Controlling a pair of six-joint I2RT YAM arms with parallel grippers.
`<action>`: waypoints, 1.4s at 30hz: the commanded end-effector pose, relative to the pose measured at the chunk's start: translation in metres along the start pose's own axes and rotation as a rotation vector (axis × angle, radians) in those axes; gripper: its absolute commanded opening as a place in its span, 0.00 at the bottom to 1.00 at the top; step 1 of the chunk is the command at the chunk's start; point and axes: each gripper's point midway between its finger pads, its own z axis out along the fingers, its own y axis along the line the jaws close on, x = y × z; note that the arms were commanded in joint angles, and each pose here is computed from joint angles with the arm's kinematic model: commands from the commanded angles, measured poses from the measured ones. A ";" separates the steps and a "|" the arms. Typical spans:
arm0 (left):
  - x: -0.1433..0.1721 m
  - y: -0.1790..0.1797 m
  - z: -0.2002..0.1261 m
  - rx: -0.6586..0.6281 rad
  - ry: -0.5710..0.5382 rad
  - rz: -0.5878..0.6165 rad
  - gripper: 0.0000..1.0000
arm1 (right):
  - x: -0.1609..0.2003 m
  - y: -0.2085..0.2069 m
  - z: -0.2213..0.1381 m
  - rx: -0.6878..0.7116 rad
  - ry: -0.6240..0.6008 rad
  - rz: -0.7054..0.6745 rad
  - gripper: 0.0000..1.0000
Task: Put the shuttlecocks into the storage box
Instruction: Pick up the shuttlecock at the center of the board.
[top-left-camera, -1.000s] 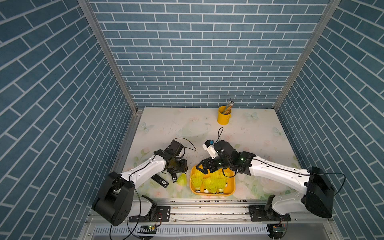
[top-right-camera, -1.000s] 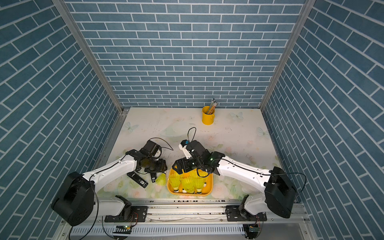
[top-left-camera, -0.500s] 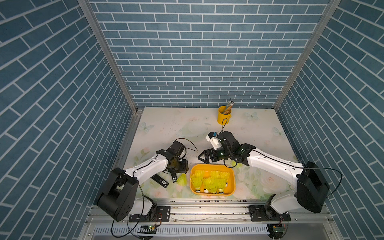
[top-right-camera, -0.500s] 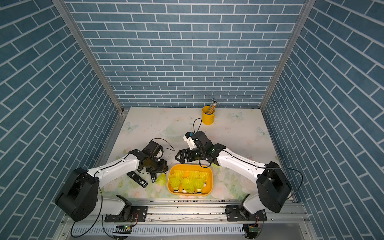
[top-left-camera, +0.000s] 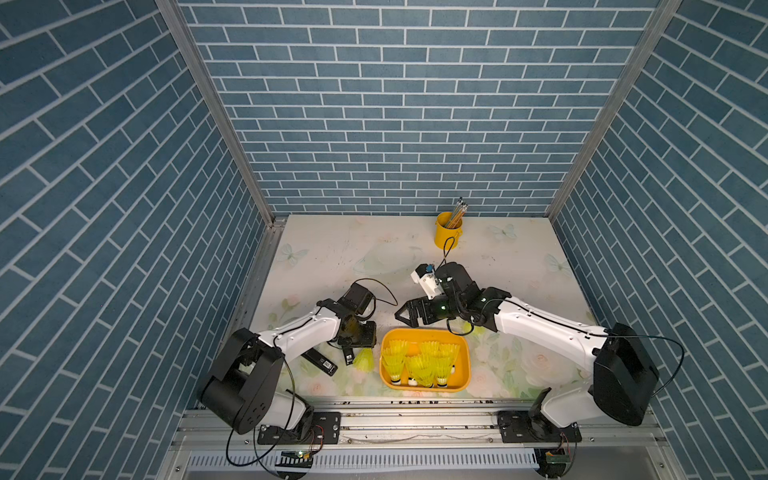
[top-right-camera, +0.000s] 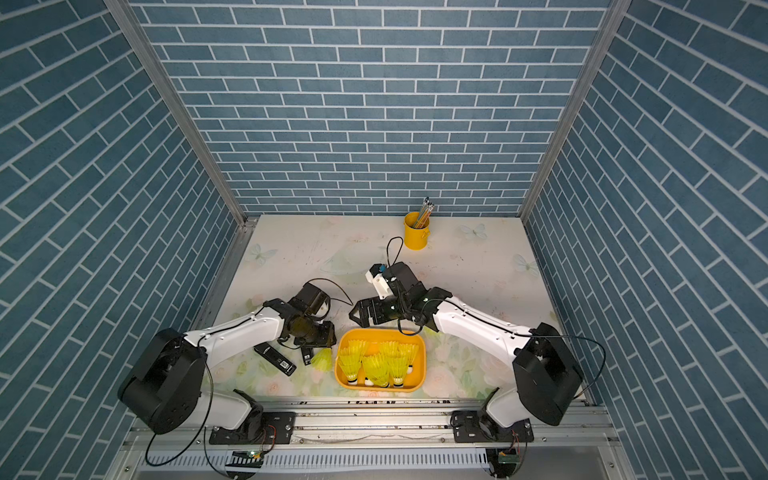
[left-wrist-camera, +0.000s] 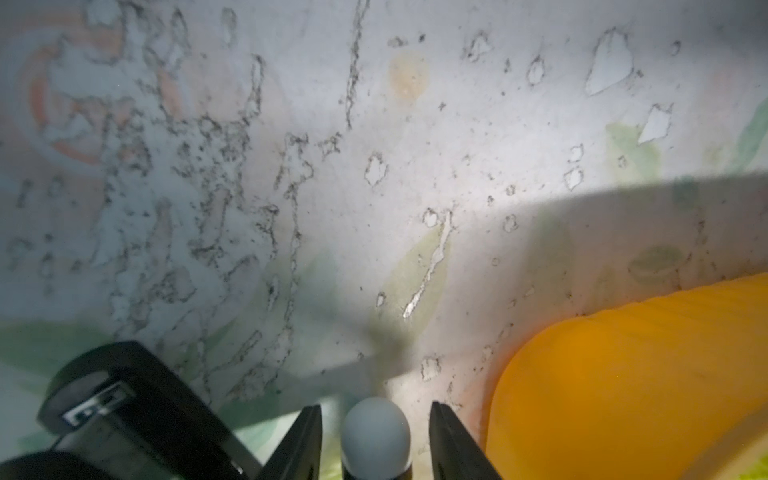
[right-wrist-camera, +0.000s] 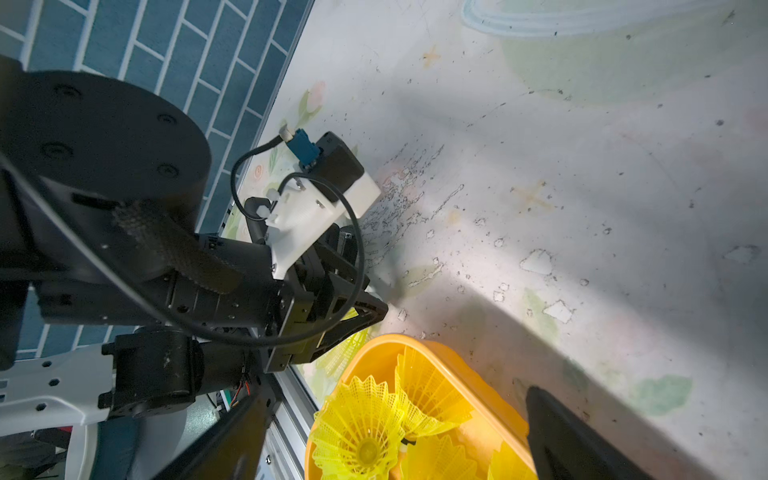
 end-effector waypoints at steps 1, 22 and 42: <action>0.003 -0.002 0.002 -0.001 0.021 0.020 0.48 | -0.002 0.000 0.003 -0.012 -0.006 0.000 1.00; 0.002 -0.004 0.006 -0.019 0.012 0.034 0.18 | 0.000 -0.003 0.002 0.000 -0.020 0.020 1.00; -0.052 -0.021 -0.017 -0.018 -0.084 0.059 0.16 | -0.010 -0.012 -0.008 0.013 -0.065 0.031 1.00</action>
